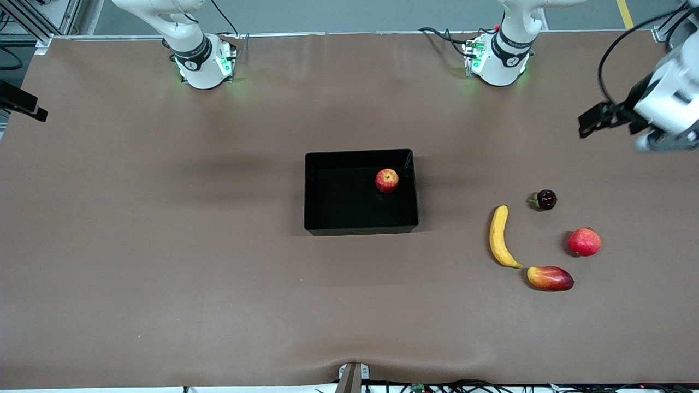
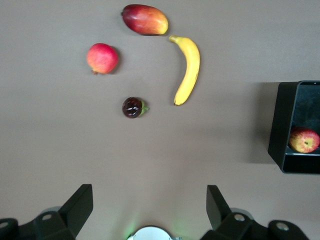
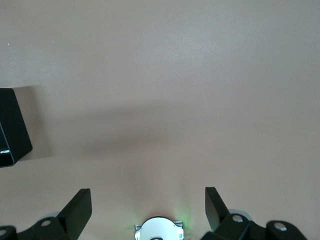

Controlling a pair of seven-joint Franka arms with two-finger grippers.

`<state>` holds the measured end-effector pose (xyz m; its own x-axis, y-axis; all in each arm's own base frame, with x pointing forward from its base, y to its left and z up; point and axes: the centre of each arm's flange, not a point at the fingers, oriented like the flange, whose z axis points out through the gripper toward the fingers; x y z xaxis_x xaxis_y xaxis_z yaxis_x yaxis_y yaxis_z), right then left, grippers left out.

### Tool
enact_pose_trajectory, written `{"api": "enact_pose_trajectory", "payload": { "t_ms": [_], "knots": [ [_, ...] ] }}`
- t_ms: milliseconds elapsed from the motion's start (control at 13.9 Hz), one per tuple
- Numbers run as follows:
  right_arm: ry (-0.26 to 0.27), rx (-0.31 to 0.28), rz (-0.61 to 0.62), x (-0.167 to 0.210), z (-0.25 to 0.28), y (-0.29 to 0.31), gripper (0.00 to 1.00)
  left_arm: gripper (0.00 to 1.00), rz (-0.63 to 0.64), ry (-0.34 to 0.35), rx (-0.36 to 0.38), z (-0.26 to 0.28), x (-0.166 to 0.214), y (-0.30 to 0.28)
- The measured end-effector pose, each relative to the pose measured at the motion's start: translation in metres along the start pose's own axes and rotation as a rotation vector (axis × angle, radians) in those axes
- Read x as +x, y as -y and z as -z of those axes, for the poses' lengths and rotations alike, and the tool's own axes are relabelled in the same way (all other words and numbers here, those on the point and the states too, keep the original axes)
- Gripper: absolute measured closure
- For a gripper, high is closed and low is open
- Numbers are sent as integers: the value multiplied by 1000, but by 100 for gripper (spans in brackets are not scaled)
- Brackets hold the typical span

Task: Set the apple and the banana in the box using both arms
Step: 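Lower the left gripper onto the yellow banana and grasp it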

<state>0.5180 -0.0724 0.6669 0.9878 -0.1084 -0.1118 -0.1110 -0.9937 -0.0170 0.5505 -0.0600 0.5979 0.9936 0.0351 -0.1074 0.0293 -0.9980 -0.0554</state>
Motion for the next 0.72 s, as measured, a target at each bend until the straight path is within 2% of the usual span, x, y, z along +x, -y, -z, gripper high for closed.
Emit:
{"api": "enact_pose_trajectory", "payload": {
  "t_ms": [360,576,720],
  "knots": [
    [2,0,-1,1,-1,0,0,0,-16,6,-17,-123,71,-17],
    [3,0,-1,1,-1,0,0,0,-31,-34,-34,-216,87,-32],
    [3,0,-1,1,-1,-1,0,0,-35,-33,-42,-271,92,-39]
  ]
}}
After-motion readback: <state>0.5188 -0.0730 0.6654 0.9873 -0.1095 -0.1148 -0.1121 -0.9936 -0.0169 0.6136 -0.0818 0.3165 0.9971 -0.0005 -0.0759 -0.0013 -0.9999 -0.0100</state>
